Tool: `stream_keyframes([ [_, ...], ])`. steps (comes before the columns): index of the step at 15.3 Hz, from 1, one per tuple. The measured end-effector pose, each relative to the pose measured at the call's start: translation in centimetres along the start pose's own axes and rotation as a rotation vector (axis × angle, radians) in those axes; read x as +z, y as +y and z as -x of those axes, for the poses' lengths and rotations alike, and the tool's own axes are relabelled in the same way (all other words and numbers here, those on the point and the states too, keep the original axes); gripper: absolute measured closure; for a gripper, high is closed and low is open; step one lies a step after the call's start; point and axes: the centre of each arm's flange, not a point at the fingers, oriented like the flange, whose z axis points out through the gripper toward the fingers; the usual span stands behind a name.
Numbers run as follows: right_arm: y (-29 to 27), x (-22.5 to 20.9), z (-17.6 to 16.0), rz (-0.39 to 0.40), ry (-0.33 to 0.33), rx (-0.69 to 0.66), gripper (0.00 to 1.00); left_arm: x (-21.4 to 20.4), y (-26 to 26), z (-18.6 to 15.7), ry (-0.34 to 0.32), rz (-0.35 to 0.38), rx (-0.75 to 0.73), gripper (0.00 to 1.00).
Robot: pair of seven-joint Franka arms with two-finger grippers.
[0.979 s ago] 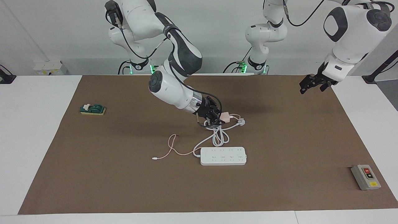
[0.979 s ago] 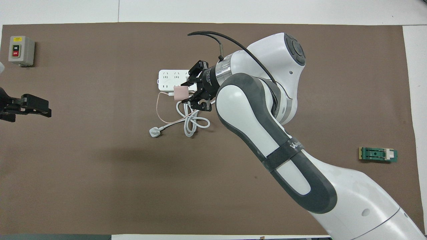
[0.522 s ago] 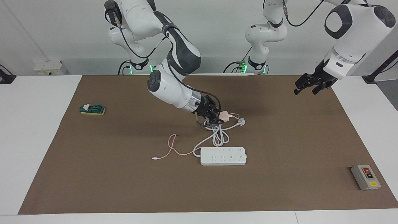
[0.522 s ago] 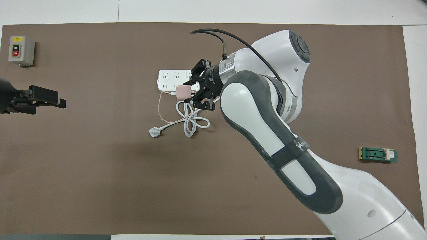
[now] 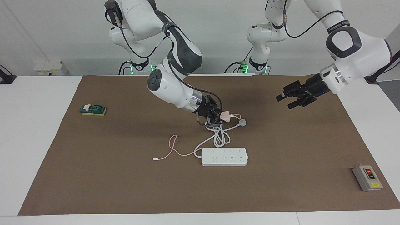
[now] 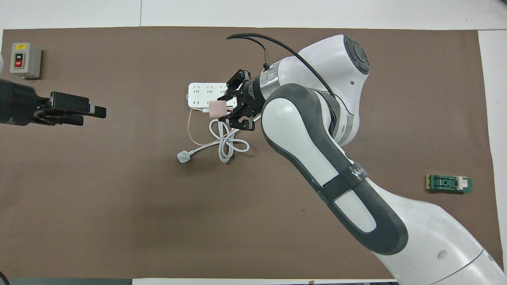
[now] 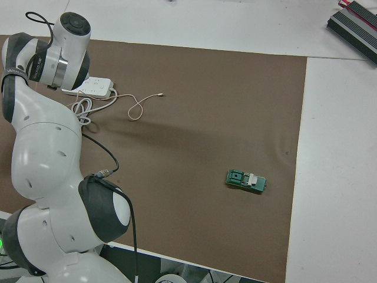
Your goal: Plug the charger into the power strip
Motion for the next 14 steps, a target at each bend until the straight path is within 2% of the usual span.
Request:
stream_keyframes([
  [3, 0.0, 0.0, 0.0, 0.0, 0.0, 0.0, 0.53, 3.6, -1.7, -1.7, -0.012, 0.188, -0.073, 0.0],
  [8, 0.1, 0.0, 0.2, 0.001, 0.0, -0.002, 0.53, 9.4, -3.1, -3.9, -0.022, 0.436, -0.108, 0.0],
  [11, 0.1, 0.0, 0.2, 0.001, -0.001, -0.003, 0.53, 11.7, -1.9, -4.4, -0.033, 0.548, -0.13, 0.0],
  [14, 0.1, 0.1, 0.3, 0.002, -0.001, -0.004, 0.53, 13.6, -0.8, -4.0, -0.082, 0.588, -0.128, 0.0],
])
